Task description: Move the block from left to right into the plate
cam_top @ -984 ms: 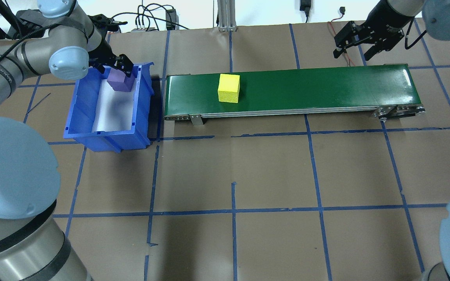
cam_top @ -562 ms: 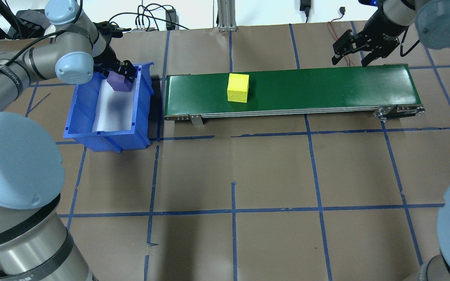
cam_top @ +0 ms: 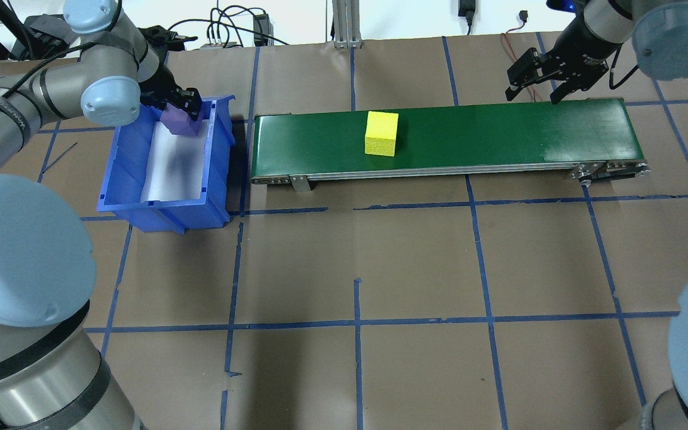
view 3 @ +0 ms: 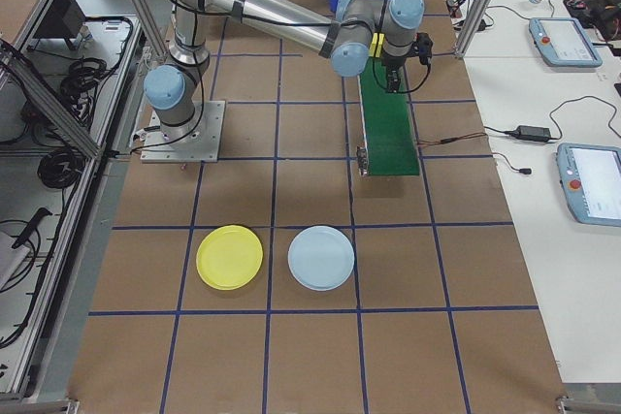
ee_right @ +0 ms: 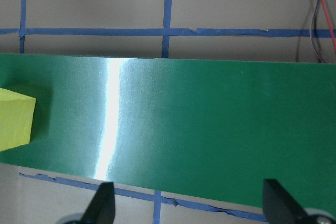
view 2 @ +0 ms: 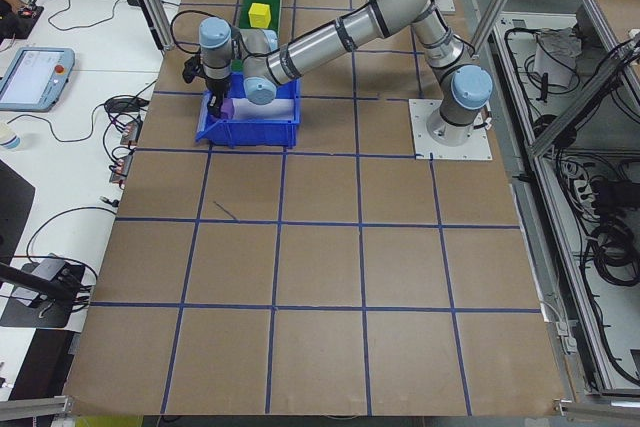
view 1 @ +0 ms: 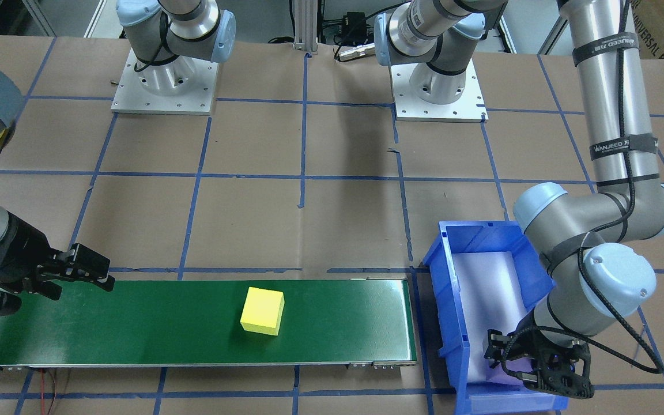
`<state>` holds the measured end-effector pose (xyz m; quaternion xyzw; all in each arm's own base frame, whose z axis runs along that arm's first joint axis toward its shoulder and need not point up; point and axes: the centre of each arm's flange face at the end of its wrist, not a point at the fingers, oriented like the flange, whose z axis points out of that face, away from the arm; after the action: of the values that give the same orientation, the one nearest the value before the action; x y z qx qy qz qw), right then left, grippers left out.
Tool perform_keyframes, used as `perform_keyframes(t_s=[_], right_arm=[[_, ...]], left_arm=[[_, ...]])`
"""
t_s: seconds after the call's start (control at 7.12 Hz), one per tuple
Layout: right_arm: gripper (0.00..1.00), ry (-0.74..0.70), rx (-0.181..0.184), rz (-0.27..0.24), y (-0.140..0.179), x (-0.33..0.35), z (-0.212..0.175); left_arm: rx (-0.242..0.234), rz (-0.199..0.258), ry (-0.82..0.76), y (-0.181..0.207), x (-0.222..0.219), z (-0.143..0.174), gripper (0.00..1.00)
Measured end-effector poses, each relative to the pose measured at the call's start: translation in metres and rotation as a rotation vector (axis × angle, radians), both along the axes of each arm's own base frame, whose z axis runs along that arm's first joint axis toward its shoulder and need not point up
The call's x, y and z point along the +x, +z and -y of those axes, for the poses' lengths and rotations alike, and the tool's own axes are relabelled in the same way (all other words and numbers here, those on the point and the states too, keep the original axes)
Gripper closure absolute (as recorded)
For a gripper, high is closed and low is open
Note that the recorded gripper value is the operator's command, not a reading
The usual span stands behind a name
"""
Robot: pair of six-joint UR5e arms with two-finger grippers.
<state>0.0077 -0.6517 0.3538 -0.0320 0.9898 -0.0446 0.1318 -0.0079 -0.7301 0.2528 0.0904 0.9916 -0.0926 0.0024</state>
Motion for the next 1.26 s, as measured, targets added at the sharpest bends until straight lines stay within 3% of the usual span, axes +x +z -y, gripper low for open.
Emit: perform_keyframes(t_s=[0.42, 0.7, 0.98, 1.26], right_arm=[[0.0, -0.012, -0.001, 0.033, -0.008, -0.005, 0.005], [0.0, -0.049, 0.004, 0.066, -0.019, -0.029, 0.011], [0.0, -0.067, 0.014, 0.074, -0.026, -0.04, 0.011], [0.0, -0.076, 0.026, 0.104, -0.036, -0.04, 0.013]], left_arm=[[-0.012, -0.017, 0.064, 0.087, -0.03, -0.03, 0.46], [-0.001, -0.039, 0.108, 0.114, -0.104, -0.052, 0.48], [0.037, -0.052, 0.102, 0.097, -0.183, -0.073, 0.5], [0.073, -0.051, 0.08, 0.045, -0.207, -0.081, 0.49]])
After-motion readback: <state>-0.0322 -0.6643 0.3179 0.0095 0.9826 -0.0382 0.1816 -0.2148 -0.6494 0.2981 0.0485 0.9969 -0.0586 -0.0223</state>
